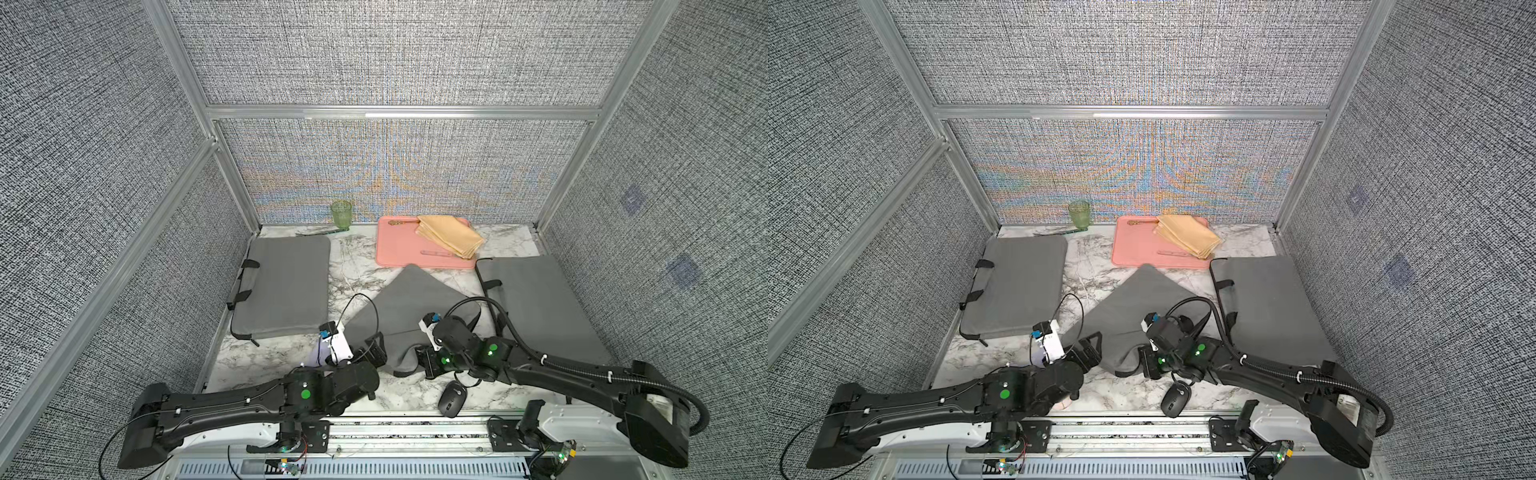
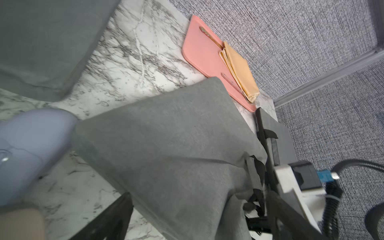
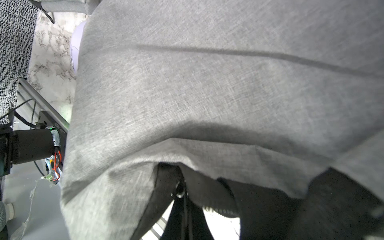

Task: Put the mouse into the laptop bag
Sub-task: Unzip the zipper on the zippered laptop bag.

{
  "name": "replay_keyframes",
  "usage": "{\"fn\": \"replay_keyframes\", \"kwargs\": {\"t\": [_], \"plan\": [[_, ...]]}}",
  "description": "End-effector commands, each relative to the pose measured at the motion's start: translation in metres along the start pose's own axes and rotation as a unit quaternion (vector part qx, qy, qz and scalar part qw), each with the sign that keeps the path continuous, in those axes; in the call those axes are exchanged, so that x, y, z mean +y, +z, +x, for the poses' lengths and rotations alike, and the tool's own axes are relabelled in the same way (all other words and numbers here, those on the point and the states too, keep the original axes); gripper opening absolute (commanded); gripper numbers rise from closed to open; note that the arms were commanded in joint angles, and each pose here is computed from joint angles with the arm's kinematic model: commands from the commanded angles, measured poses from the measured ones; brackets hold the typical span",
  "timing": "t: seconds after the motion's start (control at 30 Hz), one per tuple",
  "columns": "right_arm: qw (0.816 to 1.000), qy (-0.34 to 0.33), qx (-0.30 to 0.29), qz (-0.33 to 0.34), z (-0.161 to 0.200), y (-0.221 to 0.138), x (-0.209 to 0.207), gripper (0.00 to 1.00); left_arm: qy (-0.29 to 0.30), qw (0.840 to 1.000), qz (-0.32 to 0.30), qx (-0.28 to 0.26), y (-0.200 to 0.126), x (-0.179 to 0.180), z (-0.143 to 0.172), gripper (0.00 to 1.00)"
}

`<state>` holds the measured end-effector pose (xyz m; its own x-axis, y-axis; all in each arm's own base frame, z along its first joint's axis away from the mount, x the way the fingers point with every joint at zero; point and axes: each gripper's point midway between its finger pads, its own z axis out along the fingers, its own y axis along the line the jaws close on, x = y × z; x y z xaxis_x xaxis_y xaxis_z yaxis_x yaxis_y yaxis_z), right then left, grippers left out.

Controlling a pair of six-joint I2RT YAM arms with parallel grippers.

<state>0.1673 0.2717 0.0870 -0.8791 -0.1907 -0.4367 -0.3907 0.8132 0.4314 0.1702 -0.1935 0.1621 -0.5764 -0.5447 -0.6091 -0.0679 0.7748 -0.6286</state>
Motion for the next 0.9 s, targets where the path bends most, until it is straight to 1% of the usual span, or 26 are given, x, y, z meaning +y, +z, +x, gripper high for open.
{"fn": "replay_keyframes", "kwargs": {"t": [0.0,0.03,0.07,0.1,0.17,0.23,0.37,0.47,0.5,0.53,0.57,0.6,0.63,0.7,0.73,0.77,0.87], "plan": [[0.998,0.008,-0.038,0.042,-0.011,-0.001,-0.012,0.00,-0.016,0.996,-0.085,0.029,-0.005,0.053,0.001,0.99],[0.998,0.006,-0.039,0.046,-0.011,-0.001,-0.013,0.00,-0.029,0.993,-0.106,0.037,-0.008,0.066,0.001,0.99],[0.998,0.006,-0.041,0.049,-0.011,-0.001,-0.014,0.00,-0.033,0.992,-0.111,0.045,-0.008,0.071,0.004,0.99],[0.998,0.006,-0.043,0.052,-0.011,-0.002,-0.015,0.00,-0.037,0.992,-0.104,0.057,-0.006,0.072,0.010,0.99],[0.997,0.004,-0.045,0.059,-0.009,-0.003,-0.017,0.00,-0.047,0.992,-0.077,0.083,0.001,0.066,0.027,0.99],[0.997,0.000,-0.045,0.063,-0.008,-0.004,-0.017,0.00,-0.055,0.993,-0.043,0.096,0.010,0.052,0.038,0.99],[0.996,-0.014,-0.043,0.073,-0.002,-0.006,-0.016,0.00,-0.046,0.991,-0.036,0.121,0.018,0.032,0.051,0.99],[0.996,-0.021,-0.040,0.075,0.004,-0.008,-0.015,0.00,-0.041,0.989,-0.038,0.136,0.030,0.020,0.065,1.00],[0.996,-0.025,-0.039,0.075,0.007,-0.009,-0.014,0.00,-0.040,0.989,-0.042,0.137,0.035,0.018,0.069,0.96],[0.996,-0.028,-0.039,0.074,0.008,-0.010,-0.013,0.00,-0.040,0.989,-0.047,0.135,0.040,0.017,0.072,0.89],[0.996,-0.032,-0.037,0.073,0.012,-0.010,-0.012,0.00,-0.041,0.989,-0.050,0.134,0.045,0.017,0.075,0.81],[0.996,-0.034,-0.037,0.073,0.014,-0.011,-0.012,0.00,-0.044,0.989,-0.050,0.132,0.050,0.016,0.077,0.69],[0.996,-0.036,-0.036,0.071,0.017,-0.012,-0.011,0.00,-0.046,0.989,-0.048,0.128,0.055,0.015,0.079,0.54],[0.996,-0.042,-0.029,0.069,0.024,-0.011,-0.010,0.00,-0.051,0.990,-0.050,0.120,0.063,0.015,0.081,0.17],[0.996,-0.047,-0.025,0.070,0.028,-0.011,-0.009,0.00,-0.055,0.990,-0.054,0.116,0.065,0.013,0.080,0.06],[0.996,-0.052,-0.021,0.070,0.032,-0.012,-0.007,0.00,-0.052,0.990,-0.060,0.114,0.067,0.013,0.079,0.01],[0.995,-0.075,-0.017,0.058,0.043,-0.015,0.005,0.00,-0.047,0.991,-0.075,0.104,0.071,0.007,0.075,0.00]]}}
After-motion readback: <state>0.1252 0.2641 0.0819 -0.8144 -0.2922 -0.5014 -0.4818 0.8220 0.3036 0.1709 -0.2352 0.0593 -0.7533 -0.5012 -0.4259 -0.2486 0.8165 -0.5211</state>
